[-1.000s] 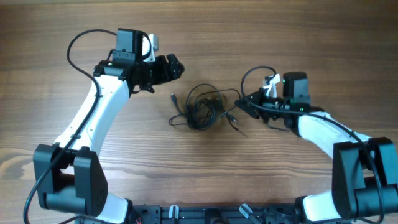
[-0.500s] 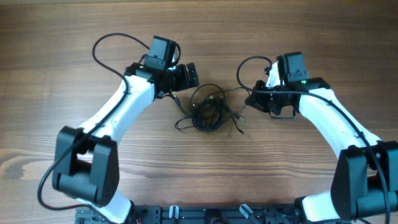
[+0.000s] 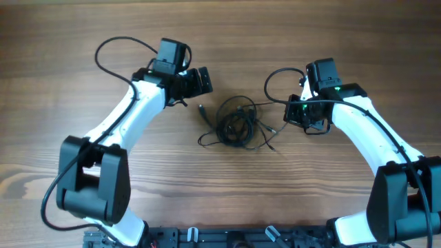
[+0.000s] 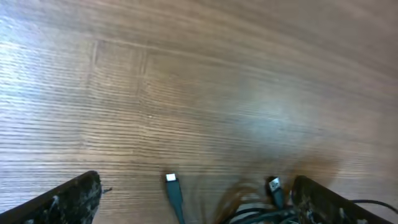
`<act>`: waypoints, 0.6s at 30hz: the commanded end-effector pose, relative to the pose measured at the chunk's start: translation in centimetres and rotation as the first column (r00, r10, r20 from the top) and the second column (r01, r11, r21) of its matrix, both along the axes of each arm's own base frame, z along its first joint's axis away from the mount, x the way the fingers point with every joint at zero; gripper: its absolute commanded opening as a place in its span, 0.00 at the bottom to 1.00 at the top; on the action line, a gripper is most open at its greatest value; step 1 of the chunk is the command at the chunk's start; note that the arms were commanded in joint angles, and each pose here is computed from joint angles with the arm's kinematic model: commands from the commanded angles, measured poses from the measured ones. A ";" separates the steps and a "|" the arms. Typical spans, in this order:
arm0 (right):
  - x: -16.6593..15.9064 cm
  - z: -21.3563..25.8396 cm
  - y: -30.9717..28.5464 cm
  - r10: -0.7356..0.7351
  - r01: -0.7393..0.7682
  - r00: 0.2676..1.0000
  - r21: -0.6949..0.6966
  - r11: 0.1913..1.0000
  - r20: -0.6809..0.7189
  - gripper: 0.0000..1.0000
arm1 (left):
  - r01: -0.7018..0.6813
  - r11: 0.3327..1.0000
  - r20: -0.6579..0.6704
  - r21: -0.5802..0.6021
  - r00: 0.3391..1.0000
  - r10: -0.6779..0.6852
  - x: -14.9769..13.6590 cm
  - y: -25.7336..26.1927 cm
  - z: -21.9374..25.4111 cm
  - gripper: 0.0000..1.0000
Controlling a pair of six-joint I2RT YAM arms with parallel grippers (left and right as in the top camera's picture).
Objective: Untangle cables
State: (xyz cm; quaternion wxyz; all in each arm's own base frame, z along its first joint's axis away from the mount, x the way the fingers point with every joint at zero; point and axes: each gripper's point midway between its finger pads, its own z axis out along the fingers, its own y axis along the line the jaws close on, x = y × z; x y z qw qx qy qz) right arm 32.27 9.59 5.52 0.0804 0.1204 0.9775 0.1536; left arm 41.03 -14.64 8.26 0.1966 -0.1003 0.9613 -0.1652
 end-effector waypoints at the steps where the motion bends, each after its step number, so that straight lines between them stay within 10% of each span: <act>1: 0.5 0.4 0.9 0.032 -0.032 0.999 0.038 0.999 0.018 0.04 | 0.015 1.000 0.000 0.010 1.000 -0.015 -0.6 -0.1 0.3 0.99; 4: 0.8 0.5 0.9 0.032 -0.033 0.999 0.039 0.999 0.032 0.04 | 0.034 0.999 -0.036 0.019 0.999 -0.033 -1.3 -0.8 -0.7 0.80; 11: 0.9 0.5 0.9 0.029 -0.030 0.999 0.036 0.999 0.036 0.04 | 0.135 0.990 -0.072 0.030 0.988 -0.133 -2.9 -4.8 -3.0 0.88; 18: 0.9 -0.1 -1.8 -0.013 0.016 0.999 -0.106 0.994 0.032 0.04 | 0.121 0.981 -0.100 0.153 0.989 -0.106 -3.4 -5.2 -6.2 0.74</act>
